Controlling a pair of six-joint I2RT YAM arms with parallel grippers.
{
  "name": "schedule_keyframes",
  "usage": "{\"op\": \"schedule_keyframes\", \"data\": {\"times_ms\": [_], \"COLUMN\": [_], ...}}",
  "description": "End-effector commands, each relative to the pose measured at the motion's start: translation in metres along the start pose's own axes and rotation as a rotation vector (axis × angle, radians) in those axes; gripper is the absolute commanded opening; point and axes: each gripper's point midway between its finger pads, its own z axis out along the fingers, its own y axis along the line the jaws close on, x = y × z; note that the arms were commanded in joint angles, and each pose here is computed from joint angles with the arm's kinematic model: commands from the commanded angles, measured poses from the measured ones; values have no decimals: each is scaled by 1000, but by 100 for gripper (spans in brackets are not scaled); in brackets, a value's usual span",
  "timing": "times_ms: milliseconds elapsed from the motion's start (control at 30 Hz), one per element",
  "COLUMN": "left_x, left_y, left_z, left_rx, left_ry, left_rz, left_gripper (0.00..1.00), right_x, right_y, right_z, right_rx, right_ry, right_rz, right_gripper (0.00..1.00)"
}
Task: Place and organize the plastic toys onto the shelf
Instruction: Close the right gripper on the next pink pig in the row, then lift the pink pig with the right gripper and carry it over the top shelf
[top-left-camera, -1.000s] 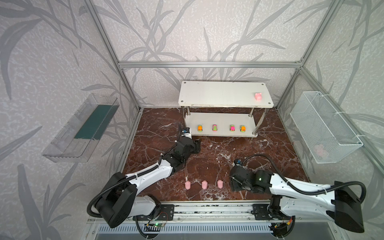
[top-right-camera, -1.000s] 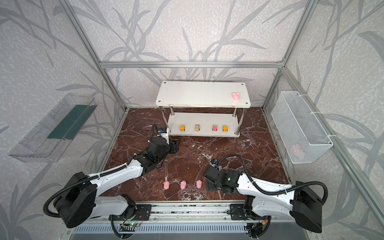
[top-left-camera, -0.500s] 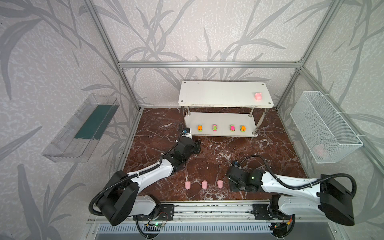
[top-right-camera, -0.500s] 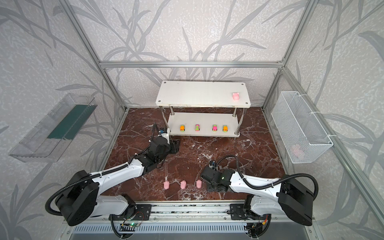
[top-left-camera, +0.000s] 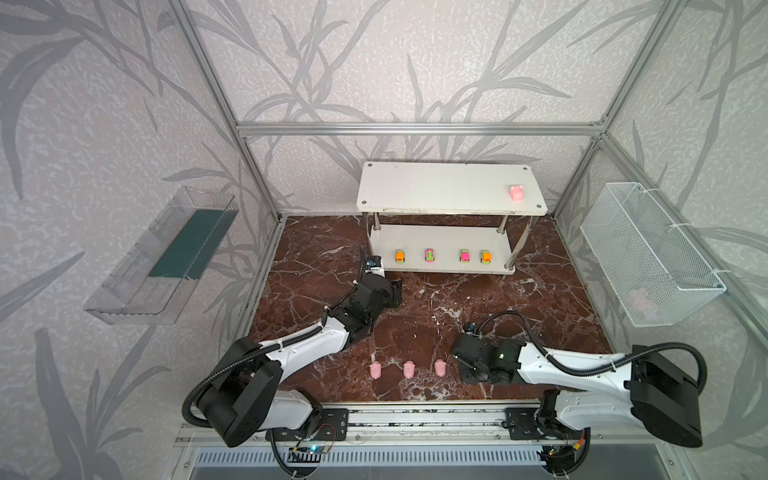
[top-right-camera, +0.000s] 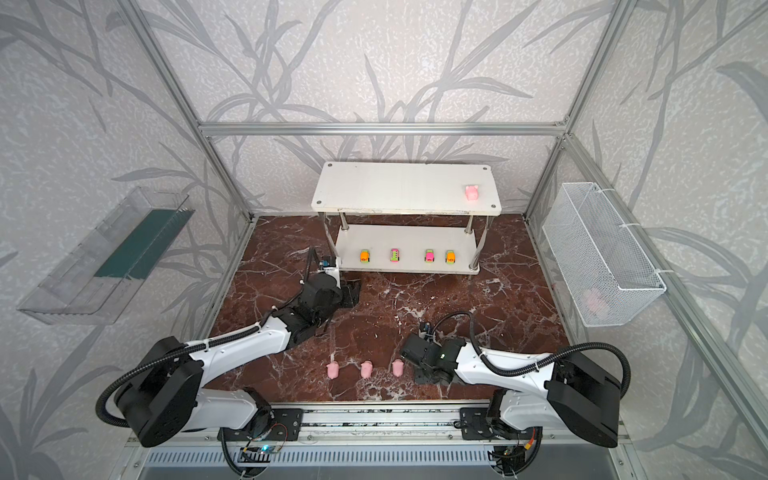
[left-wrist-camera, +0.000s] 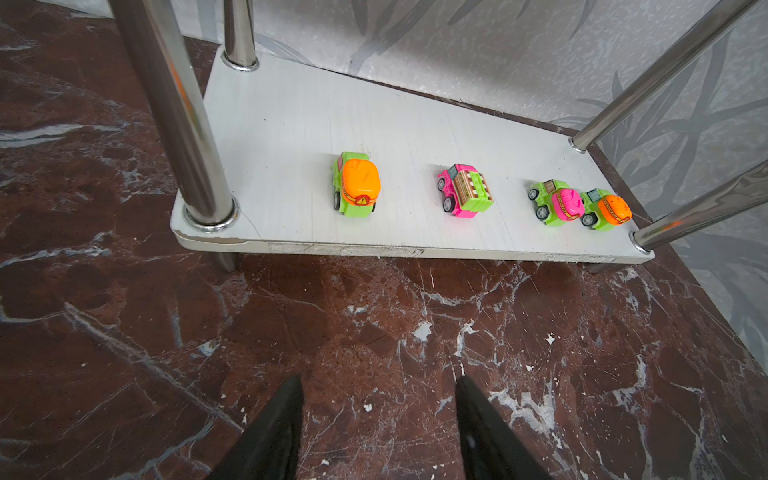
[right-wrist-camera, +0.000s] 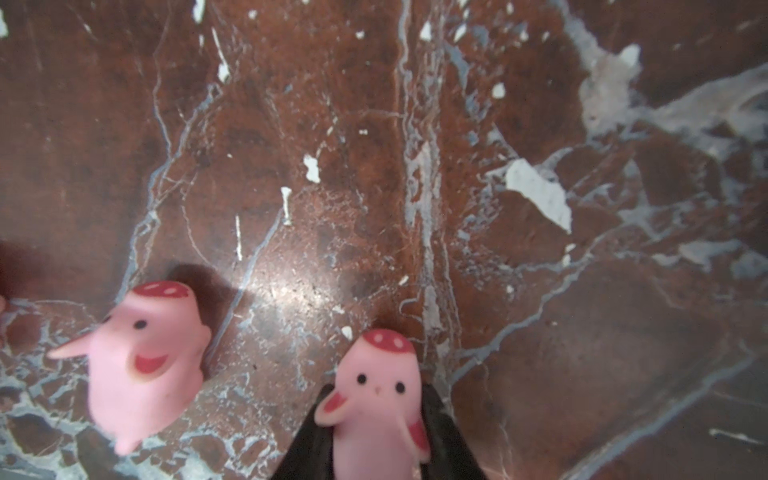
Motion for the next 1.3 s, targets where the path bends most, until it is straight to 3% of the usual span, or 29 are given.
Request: {"op": "schedule_keyframes", "data": {"times_ms": [0, 133, 267, 400, 633, 767, 933, 1267], "left_x": [-5, -4, -5, -4, 1, 4, 4, 8], "left_y": [1, 2, 1, 0, -2, -7, -9, -5], "left_z": [2, 3, 2, 1, 8, 9, 8, 6], "left_rx": [-2, -6, -1, 9, 36, 66, 74, 66], "left_ry": [-17, -15, -16, -20, -12, -3, 2, 7], "left_rz": [-19, -19, -14, -16, -38, -60, -50, -48], "left_gripper": [57, 57, 57, 57, 57, 57, 57, 57], "right_x": [-4, -23, -65, -122, -238, -282, -321, -376], "right_y": [-8, -10, -13, -15, -8, -4, -14, -37], "right_z": [-14, -51, -115, -187, -273, -310, -319, -301], "right_rx": [60, 69, 56, 16, -34, -36, -4, 0], "right_ry": [7, -62, -202, -340, -571, -650, -678, -646], "right_rz": [-14, -38, -55, -47, -86, -108, -82, -27], "right_gripper": [29, 28, 30, 31, 32, 32, 33, 33]}}
